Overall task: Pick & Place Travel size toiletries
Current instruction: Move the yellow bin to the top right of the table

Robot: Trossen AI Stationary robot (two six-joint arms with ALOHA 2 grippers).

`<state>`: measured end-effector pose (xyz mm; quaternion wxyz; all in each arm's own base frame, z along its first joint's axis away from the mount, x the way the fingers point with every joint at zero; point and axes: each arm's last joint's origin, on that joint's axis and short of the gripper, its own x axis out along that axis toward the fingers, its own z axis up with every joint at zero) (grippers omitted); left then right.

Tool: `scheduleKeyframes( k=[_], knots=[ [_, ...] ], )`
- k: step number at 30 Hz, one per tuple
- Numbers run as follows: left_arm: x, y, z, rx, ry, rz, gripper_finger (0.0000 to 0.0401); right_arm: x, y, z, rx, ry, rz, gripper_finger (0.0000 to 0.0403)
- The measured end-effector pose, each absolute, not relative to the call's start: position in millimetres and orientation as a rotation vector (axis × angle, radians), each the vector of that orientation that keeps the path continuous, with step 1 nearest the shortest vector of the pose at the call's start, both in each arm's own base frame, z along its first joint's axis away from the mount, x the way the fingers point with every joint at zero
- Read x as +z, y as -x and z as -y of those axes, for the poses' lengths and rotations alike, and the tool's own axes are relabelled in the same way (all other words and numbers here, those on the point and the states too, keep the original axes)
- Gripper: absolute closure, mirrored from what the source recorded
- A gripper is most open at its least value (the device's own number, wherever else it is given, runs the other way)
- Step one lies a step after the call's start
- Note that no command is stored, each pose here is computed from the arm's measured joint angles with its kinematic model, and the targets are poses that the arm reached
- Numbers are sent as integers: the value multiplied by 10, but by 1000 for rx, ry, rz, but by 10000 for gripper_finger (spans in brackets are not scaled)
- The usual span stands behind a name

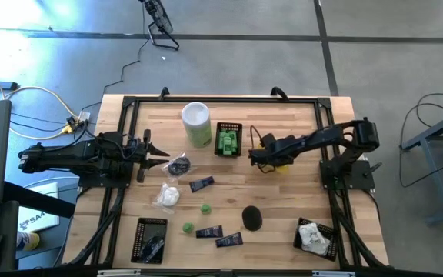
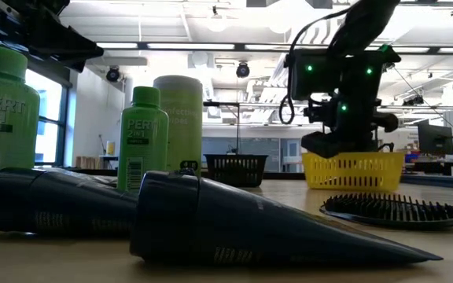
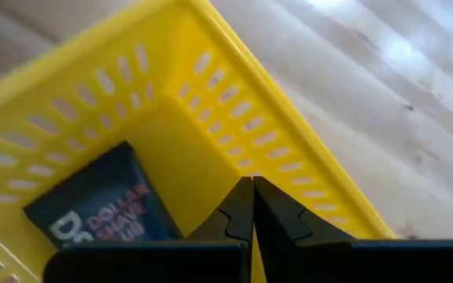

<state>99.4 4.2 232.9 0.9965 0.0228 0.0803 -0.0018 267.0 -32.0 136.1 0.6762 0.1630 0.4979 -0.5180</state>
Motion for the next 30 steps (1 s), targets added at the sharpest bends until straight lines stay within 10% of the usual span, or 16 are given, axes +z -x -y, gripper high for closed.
scheduleKeyframes(
  k=[30],
  knots=[
    [2325,-993,-42,-6,-67,-165,318,1415,-2456,427,-1260,-309,-1290,400]
  ],
)
